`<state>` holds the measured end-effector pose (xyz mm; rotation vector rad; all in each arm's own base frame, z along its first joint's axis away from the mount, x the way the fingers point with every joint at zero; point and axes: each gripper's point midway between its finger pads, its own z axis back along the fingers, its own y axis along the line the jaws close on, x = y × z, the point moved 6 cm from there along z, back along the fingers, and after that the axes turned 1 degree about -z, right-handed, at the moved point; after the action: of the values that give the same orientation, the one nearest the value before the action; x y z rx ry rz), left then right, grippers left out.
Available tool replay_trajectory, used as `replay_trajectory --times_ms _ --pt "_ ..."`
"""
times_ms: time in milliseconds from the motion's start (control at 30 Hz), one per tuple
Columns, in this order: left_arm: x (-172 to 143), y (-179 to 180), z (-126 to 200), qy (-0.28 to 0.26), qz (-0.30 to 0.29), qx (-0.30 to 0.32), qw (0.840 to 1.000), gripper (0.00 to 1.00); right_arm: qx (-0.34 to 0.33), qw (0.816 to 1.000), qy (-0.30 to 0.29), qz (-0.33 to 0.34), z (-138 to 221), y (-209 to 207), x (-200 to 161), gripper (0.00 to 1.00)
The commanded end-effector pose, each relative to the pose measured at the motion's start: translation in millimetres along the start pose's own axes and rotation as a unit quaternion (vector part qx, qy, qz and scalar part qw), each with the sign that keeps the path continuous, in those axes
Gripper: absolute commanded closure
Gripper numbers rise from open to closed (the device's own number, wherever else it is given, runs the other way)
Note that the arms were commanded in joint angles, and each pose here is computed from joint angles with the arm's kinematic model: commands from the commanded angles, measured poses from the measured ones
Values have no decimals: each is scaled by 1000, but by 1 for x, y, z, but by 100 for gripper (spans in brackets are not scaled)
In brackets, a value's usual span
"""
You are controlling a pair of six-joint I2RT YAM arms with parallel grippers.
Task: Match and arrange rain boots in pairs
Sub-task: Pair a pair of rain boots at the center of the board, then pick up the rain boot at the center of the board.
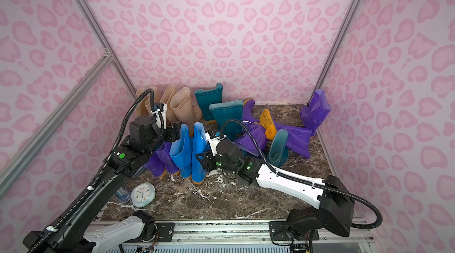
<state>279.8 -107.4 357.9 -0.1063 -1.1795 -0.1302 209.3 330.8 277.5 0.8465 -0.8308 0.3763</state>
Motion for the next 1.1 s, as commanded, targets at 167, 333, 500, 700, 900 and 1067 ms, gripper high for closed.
replay_trajectory --times_ms 167,333,500,700,900,1067 --pt "3 -7 -3 -3 -3 -18 1000 23 -61 994 -75 46 41 -7 48 42" --pt "2 -12 -5 1 -3 -29 1000 23 -121 988 -86 46 60 -35 65 42" --pt "-1 -18 -11 13 -11 -40 999 23 -162 982 -100 17 80 -75 77 41" --pt "-5 -27 -18 24 -20 -66 997 23 -207 972 -112 10 98 -100 92 42" --pt "11 -46 -19 32 -23 -110 993 23 -284 955 -84 32 113 -107 99 43" --pt "32 -60 -27 42 0 -138 990 23 -390 911 -131 32 150 -115 118 39"
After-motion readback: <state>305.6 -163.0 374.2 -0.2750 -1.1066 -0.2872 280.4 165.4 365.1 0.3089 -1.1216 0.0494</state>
